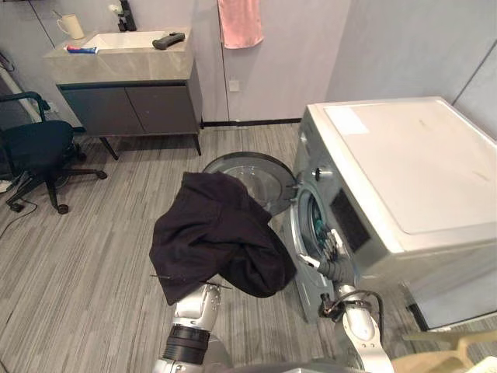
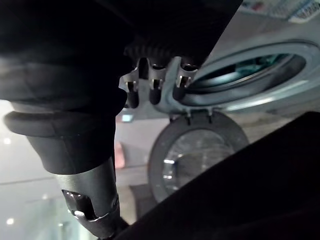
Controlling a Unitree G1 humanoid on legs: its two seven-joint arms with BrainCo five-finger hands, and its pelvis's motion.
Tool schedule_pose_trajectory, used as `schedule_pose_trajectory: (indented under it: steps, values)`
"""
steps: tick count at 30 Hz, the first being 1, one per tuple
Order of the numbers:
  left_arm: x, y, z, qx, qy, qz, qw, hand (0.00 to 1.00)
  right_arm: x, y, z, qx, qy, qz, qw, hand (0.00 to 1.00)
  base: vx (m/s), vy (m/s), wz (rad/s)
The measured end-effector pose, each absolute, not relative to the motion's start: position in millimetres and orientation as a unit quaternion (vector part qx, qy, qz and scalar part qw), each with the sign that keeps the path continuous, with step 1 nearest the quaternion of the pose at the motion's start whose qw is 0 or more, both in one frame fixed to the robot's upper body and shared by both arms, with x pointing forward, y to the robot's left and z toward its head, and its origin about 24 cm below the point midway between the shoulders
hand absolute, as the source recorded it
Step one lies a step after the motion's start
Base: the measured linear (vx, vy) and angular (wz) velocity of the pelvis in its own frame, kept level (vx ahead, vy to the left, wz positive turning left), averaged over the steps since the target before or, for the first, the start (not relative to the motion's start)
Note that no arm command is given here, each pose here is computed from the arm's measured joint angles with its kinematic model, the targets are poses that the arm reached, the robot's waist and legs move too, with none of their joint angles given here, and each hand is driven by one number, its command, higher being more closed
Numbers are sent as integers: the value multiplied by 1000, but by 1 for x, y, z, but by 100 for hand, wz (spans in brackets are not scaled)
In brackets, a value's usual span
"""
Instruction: Pick up the laundry basket with both hands and put the clothes into the washing machine.
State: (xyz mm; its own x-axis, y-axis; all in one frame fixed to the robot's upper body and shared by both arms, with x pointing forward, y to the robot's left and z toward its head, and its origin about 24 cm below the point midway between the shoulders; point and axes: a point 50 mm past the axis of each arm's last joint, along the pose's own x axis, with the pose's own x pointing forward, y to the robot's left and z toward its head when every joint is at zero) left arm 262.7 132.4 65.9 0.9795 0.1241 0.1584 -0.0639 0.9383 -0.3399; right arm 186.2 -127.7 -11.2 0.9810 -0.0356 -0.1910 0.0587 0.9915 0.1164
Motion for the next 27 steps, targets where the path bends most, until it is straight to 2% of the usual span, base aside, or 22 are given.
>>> schedule_pose_trajectory:
  steps: [7,12,14,17,19,22,27]
  values:
    - [253,149,48,-134,-49,59,988,100,186,-115,-34,57,144,8,988,0,93,237,-14]
    - [248,155,49,-135,-54,73,987,100,193,-112,-47,5,175,31,984,0,129,-36,-44]
    - [249,152,51,-142,-60,69,986,100,193,-119,-53,-22,189,24,981,0,136,-142,-20]
    - [249,139,58,-170,-71,63,981,100,180,-157,-76,-89,252,-14,964,0,210,-117,-16]
    - [250,138,59,-176,-74,62,980,100,170,-166,-84,-115,277,-19,954,0,179,-98,-16]
    - [251,145,62,-190,-84,82,975,100,148,-170,-95,-135,313,-14,940,0,95,-37,-17]
    - [243,171,56,-190,-84,140,968,100,136,-164,-108,-128,347,-3,929,0,10,42,-50]
